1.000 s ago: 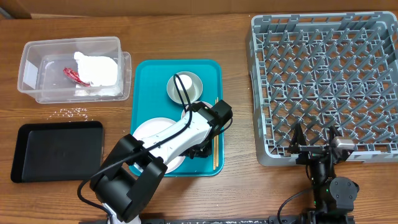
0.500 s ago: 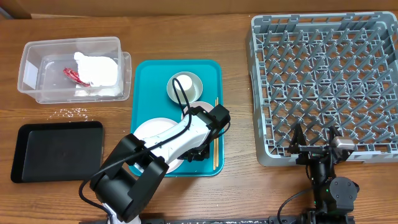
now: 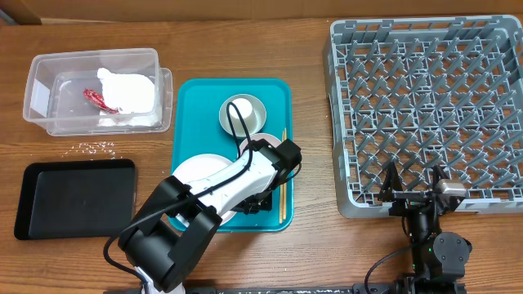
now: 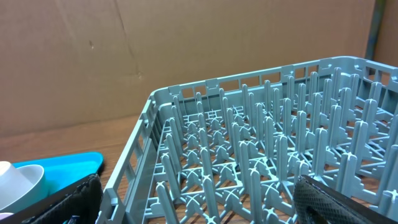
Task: Sort waste into correct bins and load items into the dishwasher
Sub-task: 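Tilt the plate over the black tray to dump the rice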
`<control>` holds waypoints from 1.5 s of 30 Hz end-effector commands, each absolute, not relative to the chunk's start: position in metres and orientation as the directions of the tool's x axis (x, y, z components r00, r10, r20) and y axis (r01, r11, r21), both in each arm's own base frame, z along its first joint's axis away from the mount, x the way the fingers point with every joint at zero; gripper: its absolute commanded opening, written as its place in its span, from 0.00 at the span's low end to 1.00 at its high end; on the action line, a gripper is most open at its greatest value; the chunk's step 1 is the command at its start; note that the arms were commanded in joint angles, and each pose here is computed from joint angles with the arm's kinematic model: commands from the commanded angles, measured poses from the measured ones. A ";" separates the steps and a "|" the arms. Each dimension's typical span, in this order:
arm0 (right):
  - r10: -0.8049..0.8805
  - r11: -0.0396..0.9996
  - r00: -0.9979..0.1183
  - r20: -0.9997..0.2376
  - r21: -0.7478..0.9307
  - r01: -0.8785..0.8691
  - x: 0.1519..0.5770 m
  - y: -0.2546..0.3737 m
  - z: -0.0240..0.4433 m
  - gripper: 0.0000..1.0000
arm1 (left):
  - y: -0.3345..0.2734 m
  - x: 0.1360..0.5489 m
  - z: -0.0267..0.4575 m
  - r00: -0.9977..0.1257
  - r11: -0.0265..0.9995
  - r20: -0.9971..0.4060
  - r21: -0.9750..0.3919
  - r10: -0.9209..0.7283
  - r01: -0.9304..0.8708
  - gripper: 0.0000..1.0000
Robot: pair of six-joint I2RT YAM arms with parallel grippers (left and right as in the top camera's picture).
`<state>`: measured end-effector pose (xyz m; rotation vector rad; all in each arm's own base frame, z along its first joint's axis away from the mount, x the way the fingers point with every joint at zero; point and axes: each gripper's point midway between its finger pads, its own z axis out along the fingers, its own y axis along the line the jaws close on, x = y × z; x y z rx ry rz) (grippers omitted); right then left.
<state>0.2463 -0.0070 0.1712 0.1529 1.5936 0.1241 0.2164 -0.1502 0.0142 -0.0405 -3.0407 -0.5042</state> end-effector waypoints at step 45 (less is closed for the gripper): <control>0.171 0.985 -0.021 -0.985 0.171 0.023 0.246 -0.007 0.170 1.00 | -0.031 0.309 0.182 -0.942 0.874 -0.129 0.350 -0.311 -0.337 0.05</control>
